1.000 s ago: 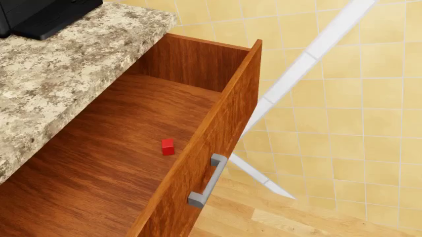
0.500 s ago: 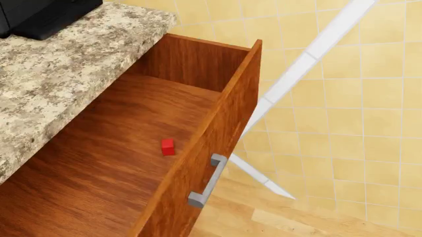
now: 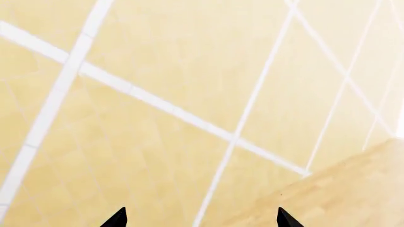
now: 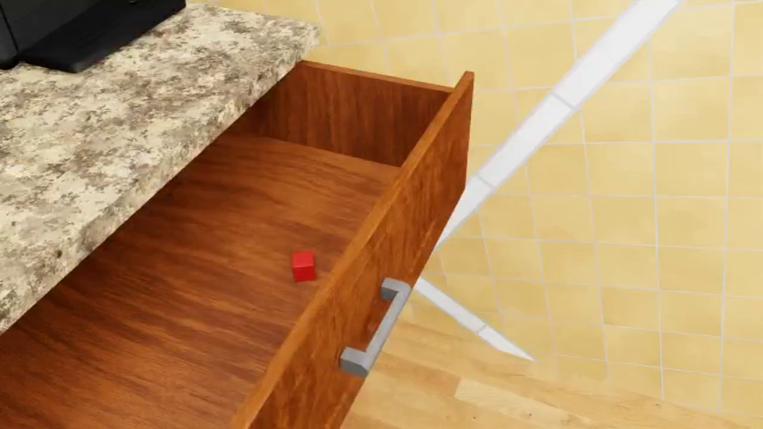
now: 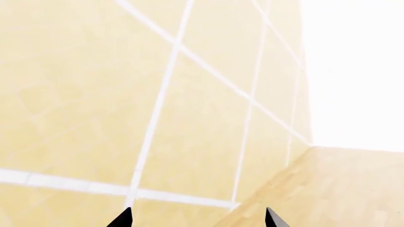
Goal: Close the right drawer.
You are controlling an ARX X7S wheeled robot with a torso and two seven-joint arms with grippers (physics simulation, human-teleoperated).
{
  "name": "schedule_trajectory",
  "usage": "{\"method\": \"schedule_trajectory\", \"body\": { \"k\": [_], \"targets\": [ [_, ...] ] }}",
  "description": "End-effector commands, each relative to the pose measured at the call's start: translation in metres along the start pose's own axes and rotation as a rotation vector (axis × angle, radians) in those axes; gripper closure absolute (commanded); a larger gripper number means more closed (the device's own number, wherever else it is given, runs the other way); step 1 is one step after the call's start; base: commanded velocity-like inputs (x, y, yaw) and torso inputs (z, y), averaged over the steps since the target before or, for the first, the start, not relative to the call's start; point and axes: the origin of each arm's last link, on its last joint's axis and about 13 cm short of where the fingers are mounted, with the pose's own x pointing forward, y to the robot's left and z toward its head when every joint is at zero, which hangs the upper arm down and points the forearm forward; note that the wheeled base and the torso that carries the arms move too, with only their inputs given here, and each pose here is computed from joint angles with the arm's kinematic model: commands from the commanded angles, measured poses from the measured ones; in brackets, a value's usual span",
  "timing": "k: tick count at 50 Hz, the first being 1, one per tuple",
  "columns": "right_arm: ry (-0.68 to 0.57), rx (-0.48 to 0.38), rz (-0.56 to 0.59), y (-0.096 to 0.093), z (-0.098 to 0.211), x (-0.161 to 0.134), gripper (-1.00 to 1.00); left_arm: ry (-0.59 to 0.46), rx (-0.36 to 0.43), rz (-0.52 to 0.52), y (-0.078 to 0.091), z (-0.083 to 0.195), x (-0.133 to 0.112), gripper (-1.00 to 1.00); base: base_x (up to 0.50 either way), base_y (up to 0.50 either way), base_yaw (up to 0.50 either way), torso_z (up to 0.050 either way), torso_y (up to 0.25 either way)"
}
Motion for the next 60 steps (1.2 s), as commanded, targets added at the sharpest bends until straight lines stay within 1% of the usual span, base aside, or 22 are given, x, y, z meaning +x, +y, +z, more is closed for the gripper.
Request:
{"method": "schedule_trajectory", "body": {
  "k": [1, 8, 9, 11, 13, 17, 20, 27, 29, 35, 38, 39, 40, 41, 43, 44, 47, 48, 53, 57, 58, 60],
  "targets": [
    [0.007, 0.02, 0.032, 0.002, -0.003, -0.001, -1.0, 0.063, -0.02, 0.037, 0.021, -0.012, 0.019, -1.0, 0.0, 0.0, 0.0, 0.0, 0.0],
    [0.001, 0.037, 0.046, 0.003, -0.003, -0.001, -1.0, 0.058, -0.063, 0.113, 0.043, -0.004, 0.039, -1.0, 0.0, 0.0, 0.0, 0.0, 0.0],
    [0.004, 0.044, 0.053, 0.003, -0.003, -0.001, -1.0, 0.053, -0.049, 0.148, 0.05, -0.002, 0.045, -1.0, 0.0, 0.0, 0.0, 0.0, 0.0],
    [0.001, 0.042, 0.053, 0.003, -0.003, -0.001, -1.0, 0.067, -0.138, 0.22, 0.061, 0.001, 0.055, -1.0, 0.0, 0.0, 0.0, 0.0, 0.0],
    [0.004, 0.045, 0.052, 0.003, -0.003, -0.001, -1.0, 0.094, -0.164, 0.322, 0.072, 0.0, 0.063, -1.0, 0.0, 0.0, 0.0, 0.0, 0.0],
    [-0.003, 0.046, 0.065, 0.003, -0.003, -0.001, -1.0, 0.077, -0.156, 0.346, 0.089, 0.004, 0.076, -1.0, 0.0, 0.0, 0.0, 0.0, 0.0],
    [-0.019, 0.051, 0.058, 0.003, -0.003, -0.001, -1.0, 0.095, -0.207, 0.451, 0.105, 0.002, 0.086, -1.0, 0.0, 0.0, 0.0, 0.0, 0.0],
    [-0.005, 0.073, 0.011, 0.003, -0.003, -0.001, -1.0, 0.116, -0.287, 0.606, 0.12, -0.009, 0.09, -1.0, 0.0, 0.0, 0.0, 0.0, 0.0],
    [-0.012, 0.082, -0.002, 0.004, -0.003, -0.001, -1.0, 0.109, -0.352, 0.67, 0.126, -0.013, 0.091, -1.0, 0.0, 0.0, 0.0, 0.0, 0.0],
    [-0.005, 0.093, -0.053, 0.004, -0.003, -0.001, -1.0, 0.098, -0.435, 0.86, 0.152, -0.021, 0.096, -1.0, 0.0, 0.0, 0.0, 0.0, 0.0],
    [-0.004, 0.096, -0.048, 0.004, -0.003, -0.001, -1.0, 0.077, -0.436, 0.917, 0.161, -0.024, 0.097, -1.0, 0.0, 0.0, 0.0, 0.0, 0.0],
    [-0.005, 0.104, -0.043, 0.001, 0.0, -0.017, -1.0, 0.085, -0.477, 0.943, 0.167, -0.025, 0.098, -1.0, 0.0, 0.0, 0.0, 0.0, 0.0],
    [-0.004, 0.09, -0.041, 0.006, -0.001, -0.019, -1.0, 0.081, -0.467, 0.949, 0.17, -0.024, 0.099, -1.0, 0.0, 0.0, 0.0, 0.0, 0.0],
    [0.0, 0.068, -0.027, 0.04, -0.009, -0.007, -1.0, 0.051, -0.473, 0.977, 0.179, -0.021, 0.101, -1.0, 0.0, 0.0, 0.0, 0.0, 0.0],
    [-0.027, 0.132, -0.054, 0.058, -0.013, -0.002, -1.0, 0.058, -0.45, 1.019, 0.195, -0.019, 0.097, -1.0, 0.0, 0.0, 0.0, 0.0, 0.0],
    [-0.06, 0.175, -0.079, 0.027, 0.006, -0.016, -1.0, 0.057, -0.44, 1.106, 0.234, -0.027, 0.079, -1.0, 0.0, 0.0, 0.0, 0.0, 0.0],
    [-0.069, 0.176, -0.068, 0.024, 0.008, -0.018, -1.0, 0.064, -0.385, 1.115, 0.241, -0.028, 0.076, -1.0, 0.0, 0.0, 0.0, 0.0, 0.0],
    [-0.064, 0.183, -0.065, 0.023, 0.009, -0.018, -1.0, 0.052, -0.413, 1.115, 0.243, -0.028, 0.075, -1.0, 0.0, 0.0, 0.0, 0.0, 0.0],
    [-0.067, 0.172, -0.063, 0.028, 0.011, -0.018, -1.0, 0.041, -0.362, 1.143, 0.249, -0.024, 0.07, -1.0, 0.0, 0.0, 0.0, 0.0, 0.0],
    [-0.078, 0.182, -0.055, 0.031, 0.016, -0.019, -1.0, 0.045, -0.364, 1.161, 0.251, -0.028, 0.068, -1.0, 0.0, 0.0, 0.0, 0.0, 0.0],
    [-0.08, 0.198, -0.044, 0.015, 0.023, -0.027, -1.0, 0.047, -0.349, 1.165, 0.251, -0.029, 0.068, -1.0, 0.0, 0.0, 0.0, 0.0, 0.0],
    [-0.085, 0.206, -0.039, 0.006, 0.028, -0.032, -1.0, 0.052, -0.35, 1.165, 0.252, -0.03, 0.068, -1.0, 0.0, 0.0, 0.0, 0.0, 0.0]
  ]
}}
